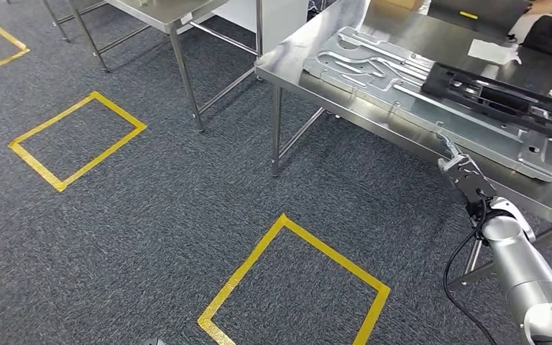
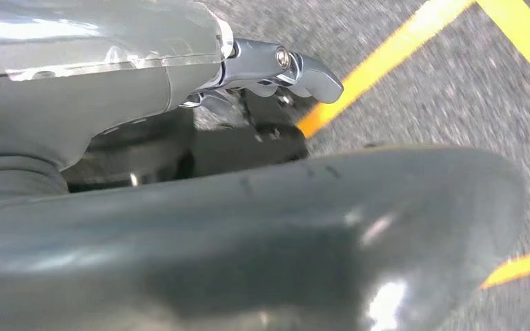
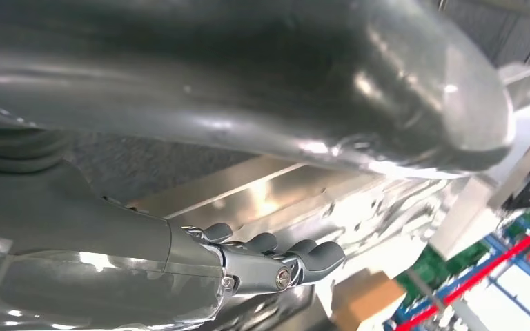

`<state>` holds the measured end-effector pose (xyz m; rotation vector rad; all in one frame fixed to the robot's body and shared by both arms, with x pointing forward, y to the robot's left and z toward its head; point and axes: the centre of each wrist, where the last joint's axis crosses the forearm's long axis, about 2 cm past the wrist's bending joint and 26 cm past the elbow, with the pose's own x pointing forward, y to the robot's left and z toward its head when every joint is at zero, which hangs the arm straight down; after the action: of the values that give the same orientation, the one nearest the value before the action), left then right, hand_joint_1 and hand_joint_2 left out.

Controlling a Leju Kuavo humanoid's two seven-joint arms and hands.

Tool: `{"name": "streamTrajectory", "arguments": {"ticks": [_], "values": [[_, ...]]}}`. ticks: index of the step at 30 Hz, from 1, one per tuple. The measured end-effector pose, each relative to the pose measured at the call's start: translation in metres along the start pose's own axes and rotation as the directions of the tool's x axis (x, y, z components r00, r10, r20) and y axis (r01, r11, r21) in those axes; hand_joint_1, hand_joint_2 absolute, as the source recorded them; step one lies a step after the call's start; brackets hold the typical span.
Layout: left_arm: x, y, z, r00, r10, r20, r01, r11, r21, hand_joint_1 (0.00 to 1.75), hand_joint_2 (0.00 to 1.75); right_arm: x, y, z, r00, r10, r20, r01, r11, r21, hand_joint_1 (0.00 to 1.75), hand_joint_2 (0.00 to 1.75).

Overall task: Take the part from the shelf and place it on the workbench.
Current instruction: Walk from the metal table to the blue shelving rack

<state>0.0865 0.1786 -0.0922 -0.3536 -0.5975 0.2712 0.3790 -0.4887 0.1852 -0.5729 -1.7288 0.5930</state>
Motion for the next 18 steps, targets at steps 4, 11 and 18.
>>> {"name": "streamTrajectory", "arguments": {"ticks": [4,11,18], "values": [[-0.002,0.002,0.001,0.999,-0.003,-0.031,0.005,0.999,0.045,0.0,0.0,-0.001,0.002,0.001,1.0,-0.006,0.001,0.006,1.0,0.007,0.0,0.0],[-0.004,0.004,0.003,0.999,-0.005,-0.052,0.009,0.997,0.078,0.0,0.0,0.0,0.011,0.0,0.999,-0.032,0.012,0.032,0.999,0.02,0.0,0.0],[-0.004,0.005,0.003,0.998,-0.006,-0.064,0.012,0.996,0.085,0.0,0.0,0.0,0.018,-0.002,0.999,-0.047,0.006,0.047,0.999,0.027,0.0,0.0]]}}
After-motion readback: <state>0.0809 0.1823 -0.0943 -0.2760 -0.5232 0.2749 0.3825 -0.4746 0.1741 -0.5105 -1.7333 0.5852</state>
